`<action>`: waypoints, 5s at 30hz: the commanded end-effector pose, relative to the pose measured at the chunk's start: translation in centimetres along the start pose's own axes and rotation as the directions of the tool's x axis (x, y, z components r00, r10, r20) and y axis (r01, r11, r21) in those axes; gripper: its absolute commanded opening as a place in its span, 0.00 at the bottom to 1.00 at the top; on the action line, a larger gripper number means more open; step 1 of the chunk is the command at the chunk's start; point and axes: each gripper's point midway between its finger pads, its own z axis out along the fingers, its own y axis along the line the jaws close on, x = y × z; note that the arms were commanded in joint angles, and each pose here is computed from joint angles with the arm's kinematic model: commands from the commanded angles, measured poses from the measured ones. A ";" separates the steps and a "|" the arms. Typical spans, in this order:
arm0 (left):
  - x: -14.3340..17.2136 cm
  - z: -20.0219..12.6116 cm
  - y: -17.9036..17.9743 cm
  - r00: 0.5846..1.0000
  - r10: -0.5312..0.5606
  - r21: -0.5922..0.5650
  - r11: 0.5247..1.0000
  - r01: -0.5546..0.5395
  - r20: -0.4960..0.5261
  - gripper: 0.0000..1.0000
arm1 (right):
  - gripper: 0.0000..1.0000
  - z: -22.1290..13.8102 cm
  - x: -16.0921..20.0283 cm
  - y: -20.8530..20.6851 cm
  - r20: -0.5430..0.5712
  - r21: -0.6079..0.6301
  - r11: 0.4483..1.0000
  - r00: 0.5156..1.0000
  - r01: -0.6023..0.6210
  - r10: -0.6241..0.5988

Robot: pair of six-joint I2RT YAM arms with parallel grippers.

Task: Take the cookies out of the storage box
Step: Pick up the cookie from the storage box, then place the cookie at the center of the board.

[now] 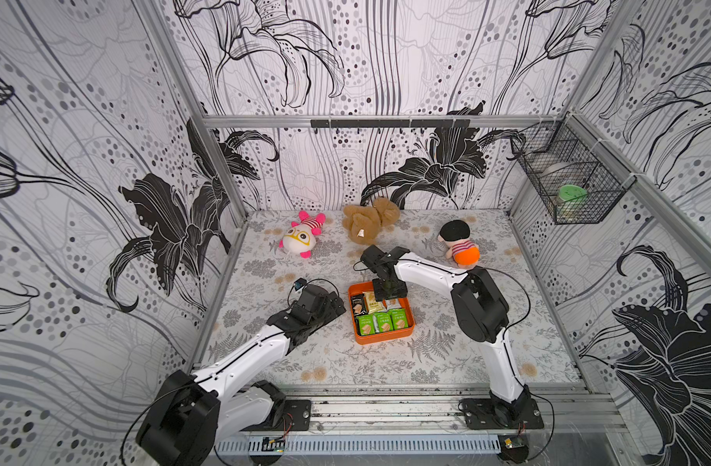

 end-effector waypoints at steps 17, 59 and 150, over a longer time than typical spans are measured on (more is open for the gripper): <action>-0.4 0.0 -0.4 0.999 0.051 -0.001 0.999 -0.051 0.008 0.97 | 0.64 0.5 1.0 -0.6 -0.041 0.042 0.999 0.999 -0.022 0.024; -1.8 1.1 -4.0 0.996 0.090 0.042 0.995 -0.089 -0.016 0.97 | 0.43 -3.7 -0.8 0.0 0.082 -0.093 0.996 0.997 -0.005 0.013; 1.7 0.6 -4.5 0.990 0.076 0.085 0.994 -0.066 -0.119 0.97 | 0.63 -7.7 -1.0 -10.9 0.100 -0.146 0.989 0.994 -0.033 0.048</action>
